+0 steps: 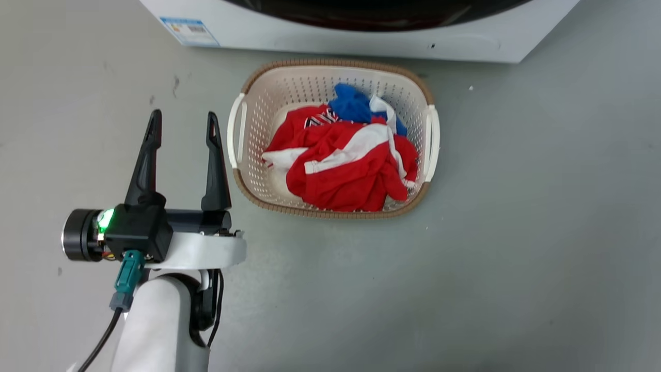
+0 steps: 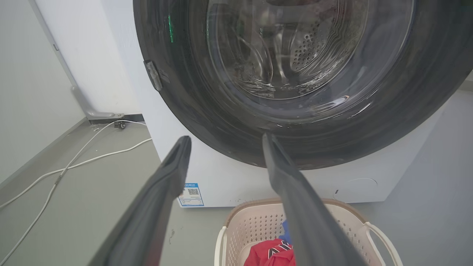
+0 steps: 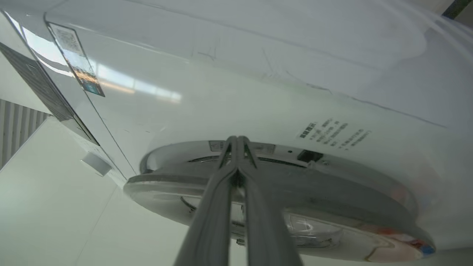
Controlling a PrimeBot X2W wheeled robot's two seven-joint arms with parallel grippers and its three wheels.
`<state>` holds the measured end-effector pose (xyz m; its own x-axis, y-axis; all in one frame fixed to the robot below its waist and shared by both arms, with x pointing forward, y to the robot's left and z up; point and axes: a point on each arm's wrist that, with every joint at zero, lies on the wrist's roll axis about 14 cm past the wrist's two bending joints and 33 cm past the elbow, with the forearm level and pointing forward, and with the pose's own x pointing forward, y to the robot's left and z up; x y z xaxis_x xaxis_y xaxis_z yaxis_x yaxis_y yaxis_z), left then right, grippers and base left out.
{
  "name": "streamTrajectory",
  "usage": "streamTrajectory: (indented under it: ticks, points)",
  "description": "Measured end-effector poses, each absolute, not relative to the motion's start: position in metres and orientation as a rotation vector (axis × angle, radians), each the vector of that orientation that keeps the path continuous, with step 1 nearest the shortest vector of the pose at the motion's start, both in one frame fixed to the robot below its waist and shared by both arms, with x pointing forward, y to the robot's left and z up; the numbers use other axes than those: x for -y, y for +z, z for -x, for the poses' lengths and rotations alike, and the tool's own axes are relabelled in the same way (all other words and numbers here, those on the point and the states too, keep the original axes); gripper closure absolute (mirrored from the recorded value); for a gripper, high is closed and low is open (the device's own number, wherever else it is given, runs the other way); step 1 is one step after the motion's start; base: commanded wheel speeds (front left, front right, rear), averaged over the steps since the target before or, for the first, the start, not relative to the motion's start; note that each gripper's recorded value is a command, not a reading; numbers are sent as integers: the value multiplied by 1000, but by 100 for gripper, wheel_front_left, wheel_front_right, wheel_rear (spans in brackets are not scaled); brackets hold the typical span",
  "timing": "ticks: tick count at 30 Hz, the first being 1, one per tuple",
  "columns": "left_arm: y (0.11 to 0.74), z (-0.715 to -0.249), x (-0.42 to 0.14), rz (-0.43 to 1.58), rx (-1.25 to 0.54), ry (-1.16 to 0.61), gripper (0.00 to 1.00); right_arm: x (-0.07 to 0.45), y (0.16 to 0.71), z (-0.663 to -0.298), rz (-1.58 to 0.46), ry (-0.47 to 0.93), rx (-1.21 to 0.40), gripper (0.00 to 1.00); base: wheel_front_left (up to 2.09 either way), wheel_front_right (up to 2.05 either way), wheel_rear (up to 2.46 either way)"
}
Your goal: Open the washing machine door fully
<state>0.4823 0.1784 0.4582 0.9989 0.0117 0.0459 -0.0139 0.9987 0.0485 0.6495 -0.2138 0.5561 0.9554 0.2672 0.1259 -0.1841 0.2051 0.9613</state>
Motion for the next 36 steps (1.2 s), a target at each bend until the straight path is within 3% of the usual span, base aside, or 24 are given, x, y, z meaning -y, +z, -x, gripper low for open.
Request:
streamTrajectory:
  ticks: [7, 14, 36]
  points:
    - [435, -493, -176, -36, 4, 1, 0, 181, 527, -684, -1197, 368, -231, 100, 0, 0, 0]
    - [427, -490, -183, -37, -21, 25, 0, 149, 513, -692, -1133, 452, -348, 100, 0, 0, 0]
    - [441, -493, -177, -26, 14, 15, 0, 130, 507, -649, -975, 553, -525, 100, 0, 0, 0]
